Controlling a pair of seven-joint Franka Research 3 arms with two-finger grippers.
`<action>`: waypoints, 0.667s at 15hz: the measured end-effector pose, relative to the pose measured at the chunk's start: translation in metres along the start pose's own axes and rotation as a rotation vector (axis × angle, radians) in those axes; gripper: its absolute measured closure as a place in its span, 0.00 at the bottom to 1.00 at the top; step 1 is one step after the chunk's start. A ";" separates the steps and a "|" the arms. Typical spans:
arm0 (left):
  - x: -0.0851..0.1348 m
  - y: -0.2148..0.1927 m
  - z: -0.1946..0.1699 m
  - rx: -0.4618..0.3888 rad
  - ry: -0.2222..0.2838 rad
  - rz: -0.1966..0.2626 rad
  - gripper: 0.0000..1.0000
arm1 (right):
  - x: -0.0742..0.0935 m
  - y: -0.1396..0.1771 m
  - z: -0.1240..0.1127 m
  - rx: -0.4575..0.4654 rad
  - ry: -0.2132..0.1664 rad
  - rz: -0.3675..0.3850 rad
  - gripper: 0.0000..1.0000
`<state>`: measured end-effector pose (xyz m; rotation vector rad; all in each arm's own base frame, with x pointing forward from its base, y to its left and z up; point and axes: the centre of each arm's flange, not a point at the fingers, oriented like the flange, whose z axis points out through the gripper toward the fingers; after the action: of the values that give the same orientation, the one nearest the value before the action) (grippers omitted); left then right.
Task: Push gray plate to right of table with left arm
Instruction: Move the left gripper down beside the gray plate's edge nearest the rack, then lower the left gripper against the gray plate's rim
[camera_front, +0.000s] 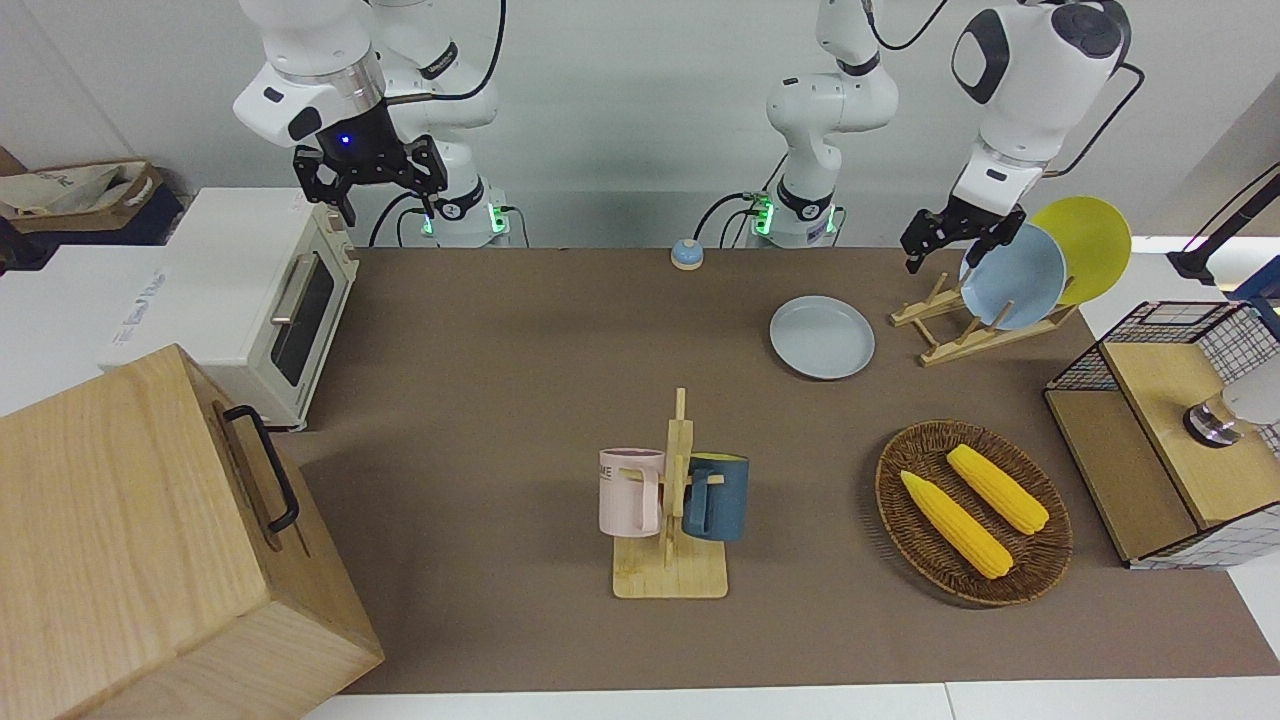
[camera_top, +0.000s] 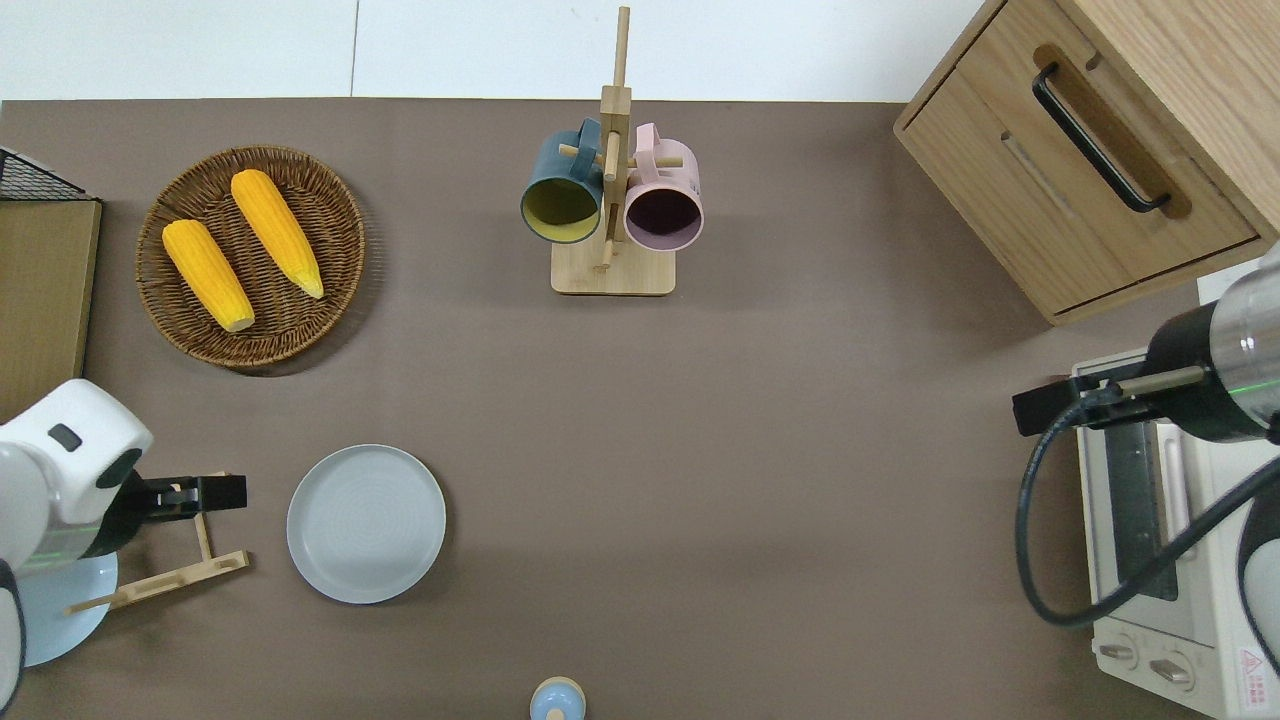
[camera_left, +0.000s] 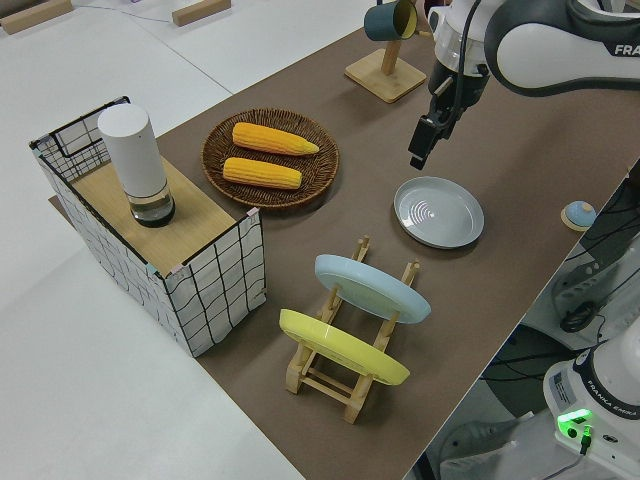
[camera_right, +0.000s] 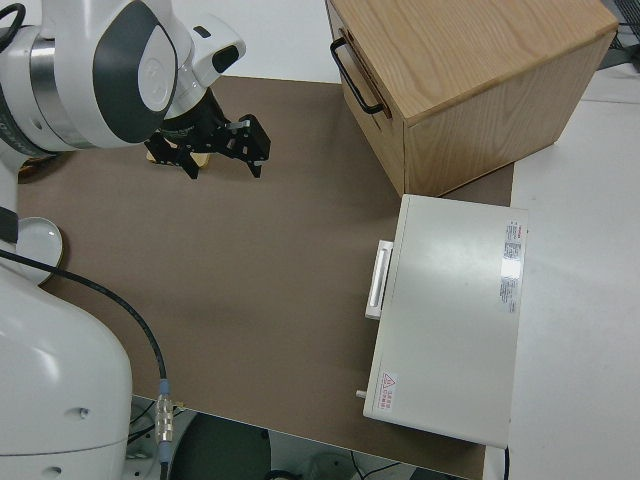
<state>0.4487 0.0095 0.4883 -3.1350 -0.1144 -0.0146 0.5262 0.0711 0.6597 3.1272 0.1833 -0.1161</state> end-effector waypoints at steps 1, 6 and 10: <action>-0.005 0.000 0.013 0.000 0.005 0.000 0.00 | 0.000 0.000 0.000 0.000 0.000 0.000 0.01; -0.021 -0.001 0.069 -0.002 0.040 0.000 0.00 | 0.000 0.000 0.000 0.000 0.000 0.000 0.01; -0.033 -0.002 0.103 -0.003 0.049 0.000 0.00 | 0.000 0.000 0.000 0.000 0.000 0.000 0.01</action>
<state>0.4163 0.0091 0.3851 -3.1345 -0.1138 -0.0923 0.5262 0.0711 0.6597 3.1272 0.1833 -0.1161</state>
